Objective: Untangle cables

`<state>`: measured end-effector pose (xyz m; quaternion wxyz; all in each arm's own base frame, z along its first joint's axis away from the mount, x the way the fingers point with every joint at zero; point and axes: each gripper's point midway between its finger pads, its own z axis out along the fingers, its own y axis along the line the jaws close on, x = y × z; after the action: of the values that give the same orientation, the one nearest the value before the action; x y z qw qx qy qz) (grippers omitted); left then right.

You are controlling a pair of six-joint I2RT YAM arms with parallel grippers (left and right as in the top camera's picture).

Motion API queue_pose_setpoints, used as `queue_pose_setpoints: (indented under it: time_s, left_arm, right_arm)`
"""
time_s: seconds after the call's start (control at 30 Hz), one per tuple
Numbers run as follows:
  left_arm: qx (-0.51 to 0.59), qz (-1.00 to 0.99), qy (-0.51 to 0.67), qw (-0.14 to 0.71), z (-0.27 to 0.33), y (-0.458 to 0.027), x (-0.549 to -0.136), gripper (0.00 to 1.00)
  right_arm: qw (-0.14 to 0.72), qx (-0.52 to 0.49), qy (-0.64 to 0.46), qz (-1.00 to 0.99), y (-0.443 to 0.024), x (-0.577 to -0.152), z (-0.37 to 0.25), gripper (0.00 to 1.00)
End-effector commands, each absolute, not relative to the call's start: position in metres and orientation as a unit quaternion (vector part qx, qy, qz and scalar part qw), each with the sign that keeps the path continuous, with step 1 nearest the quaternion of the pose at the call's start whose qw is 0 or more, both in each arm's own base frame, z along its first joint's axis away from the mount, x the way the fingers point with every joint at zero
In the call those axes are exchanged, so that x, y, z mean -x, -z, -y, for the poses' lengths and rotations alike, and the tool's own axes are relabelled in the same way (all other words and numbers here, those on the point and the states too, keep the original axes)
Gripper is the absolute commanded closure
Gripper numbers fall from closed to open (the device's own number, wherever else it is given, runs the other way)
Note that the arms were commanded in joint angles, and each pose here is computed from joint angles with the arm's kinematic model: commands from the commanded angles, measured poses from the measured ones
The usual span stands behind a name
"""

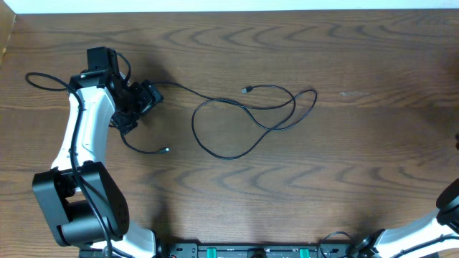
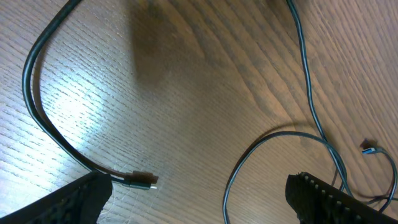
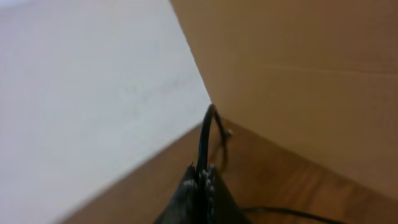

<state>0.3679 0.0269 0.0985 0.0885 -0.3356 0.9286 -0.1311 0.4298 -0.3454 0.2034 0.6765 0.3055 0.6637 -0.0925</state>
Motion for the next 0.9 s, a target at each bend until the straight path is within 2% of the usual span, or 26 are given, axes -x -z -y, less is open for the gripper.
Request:
queue_pose_setpoints:
  time_s: [0.0, 0.27, 0.3, 0.37, 0.4, 0.43, 0.57, 0.7, 0.87]
  left_arm:
    - [0.337, -0.929, 0.127, 0.084, -0.027, -0.096, -0.366, 0.06]
    - [0.337, -0.929, 0.127, 0.084, -0.027, -0.096, -0.366, 0.06]
    - [0.337, -0.929, 0.127, 0.084, -0.027, -0.096, -0.366, 0.06]
    - [0.337, -0.929, 0.127, 0.084, -0.027, -0.096, -0.366, 0.06]
    - [0.337, -0.929, 0.127, 0.084, -0.027, -0.096, -0.366, 0.06]
    - [0.337, -0.929, 0.127, 0.084, -0.027, -0.096, -0.366, 0.06]
    - [0.337, -0.929, 0.127, 0.084, -0.027, -0.096, -0.366, 0.06]
    - [0.337, -0.929, 0.127, 0.084, -0.027, -0.096, -0.366, 0.06]
    - [0.337, -0.929, 0.127, 0.084, -0.027, -0.096, -0.366, 0.06]
  right_arm:
    - [0.641, -0.231, 0.183, -0.708, -0.184, -0.437, 0.342, 0.99]
    - [0.606, -0.230, 0.176, -0.741, -0.133, -0.444, 0.340, 0.97]
    - [0.602, -0.233, 0.176, -0.743, -0.128, -0.444, 0.341, 0.85]
    - [0.596, -0.236, 0.175, -0.747, -0.119, -0.443, 0.342, 0.44]
    - [0.594, -0.236, 0.174, -0.749, -0.116, -0.443, 0.342, 0.33]
    - [0.593, -0.237, 0.173, -0.750, -0.114, -0.444, 0.341, 0.01]
    - [0.612, -0.225, 0.173, -0.738, -0.126, -0.448, 0.340, 0.01]
    - [0.633, -0.189, 0.121, -0.741, -0.141, -0.461, 0.315, 0.01]
    - [0.584, -0.195, 0.069, -0.785, -0.129, -0.463, 0.283, 0.01]
